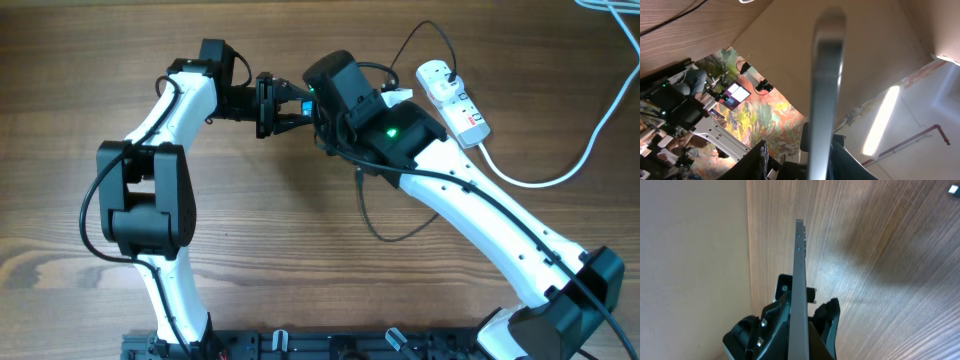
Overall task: Plug charger to phone and switch on socket
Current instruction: 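Hold the phone with the left gripper while the right gripper aligns, then move the right gripper down to the black USB-C cable end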
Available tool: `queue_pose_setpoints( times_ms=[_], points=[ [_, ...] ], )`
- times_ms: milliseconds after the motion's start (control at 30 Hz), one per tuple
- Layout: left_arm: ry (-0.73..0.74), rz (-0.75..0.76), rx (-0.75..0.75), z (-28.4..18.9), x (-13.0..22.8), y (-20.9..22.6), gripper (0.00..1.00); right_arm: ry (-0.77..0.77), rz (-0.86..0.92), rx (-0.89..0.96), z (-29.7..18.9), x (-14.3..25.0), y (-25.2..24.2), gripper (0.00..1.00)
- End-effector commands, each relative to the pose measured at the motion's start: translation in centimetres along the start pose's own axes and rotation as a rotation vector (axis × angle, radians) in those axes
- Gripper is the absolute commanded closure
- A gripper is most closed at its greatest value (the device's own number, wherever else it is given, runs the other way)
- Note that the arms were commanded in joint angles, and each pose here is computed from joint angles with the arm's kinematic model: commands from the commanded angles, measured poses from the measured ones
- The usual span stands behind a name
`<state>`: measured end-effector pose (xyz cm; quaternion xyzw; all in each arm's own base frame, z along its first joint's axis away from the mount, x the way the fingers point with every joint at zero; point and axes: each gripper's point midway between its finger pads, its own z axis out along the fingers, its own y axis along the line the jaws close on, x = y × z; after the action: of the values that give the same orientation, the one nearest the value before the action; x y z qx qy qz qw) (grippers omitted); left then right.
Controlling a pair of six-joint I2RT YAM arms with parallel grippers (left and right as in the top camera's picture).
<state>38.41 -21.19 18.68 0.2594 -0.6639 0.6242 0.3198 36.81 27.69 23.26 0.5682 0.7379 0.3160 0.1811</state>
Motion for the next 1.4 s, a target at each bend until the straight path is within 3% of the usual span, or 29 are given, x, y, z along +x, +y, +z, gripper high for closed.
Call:
queue_pose_setpoints(
  times_ms=[0, 500, 633, 700, 767, 800, 833, 867, 967, 1067, 1133, 1200, 1300, 1367],
  points=[
    [0.017, 0.040, 0.015, -0.1, 1.6, -1.3, 0.61, 0.041, 0.031, -0.011, -0.5, 1.2, 0.4, 0.96],
    [0.015, 0.024, 0.017, -0.2, 1.6, -1.3, 0.78, 0.064, 0.021, 0.029, -0.4, 1.6, -0.5, 0.95],
    [0.015, 0.025, 0.017, -0.2, 1.6, -1.3, 0.93, 0.094, 0.018, 0.048, -0.5, 2.1, -0.9, 0.94],
    [0.015, 0.026, 0.017, -0.2, 1.6, -1.3, 0.96, 0.105, -0.032, 0.045, -0.5, 2.3, -0.9, 0.94],
    [0.014, 0.036, 0.017, -0.2, 1.5, -1.4, 0.96, 0.121, -0.061, 0.047, -0.5, 2.6, -0.9, 0.66],
    [0.014, 0.037, 0.017, -0.2, 1.5, -1.4, 0.96, 0.128, -0.119, 0.025, -0.5, 2.8, -0.5, 0.35],
    [0.013, 0.037, 0.018, -0.3, 1.5, -1.4, 0.96, 0.136, -0.170, 0.006, -0.6, 2.9, -0.1, 0.11],
    [0.010, 0.048, 0.020, -0.4, 1.4, -1.5, 0.96, 0.144, -0.232, -0.021, -0.6, 3.2, 0.4, 0.00],
    [-0.081, 0.129, -0.019, -1.2, -0.5, -1.4, 0.96, 0.108, -0.386, -0.151, -2.8, 2.4, 3.3, 0.00],
    [-0.251, 0.182, -0.113, -2.8, -3.5, -0.1, 0.96, 0.058, -0.548, -0.263, -7.2, -1.0, 6.2, 0.00],
    [-0.306, 0.305, -0.168, -3.6, -4.6, 0.4, 0.96, 0.059, -0.728, -0.301, -9.6, -3.5, 6.9, 0.00],
    [-0.287, 0.507, -0.201, -3.6, -3.7, 0.2, 0.96, 0.020, -0.794, -0.188, -10.3, -9.3, 4.9, 0.01],
    [-0.292, 0.672, -0.236, -3.9, -1.2, -0.5, 0.96, -0.009, -0.768, 0.050, -8.8, -14.4, 0.4, 0.00],
    [-0.445, 0.770, -0.356, -6.0, 0.5, -1.5, 0.96, 0.030, -0.873, 0.175, -6.7, -15.6, -2.2, 0.00]
  ],
)
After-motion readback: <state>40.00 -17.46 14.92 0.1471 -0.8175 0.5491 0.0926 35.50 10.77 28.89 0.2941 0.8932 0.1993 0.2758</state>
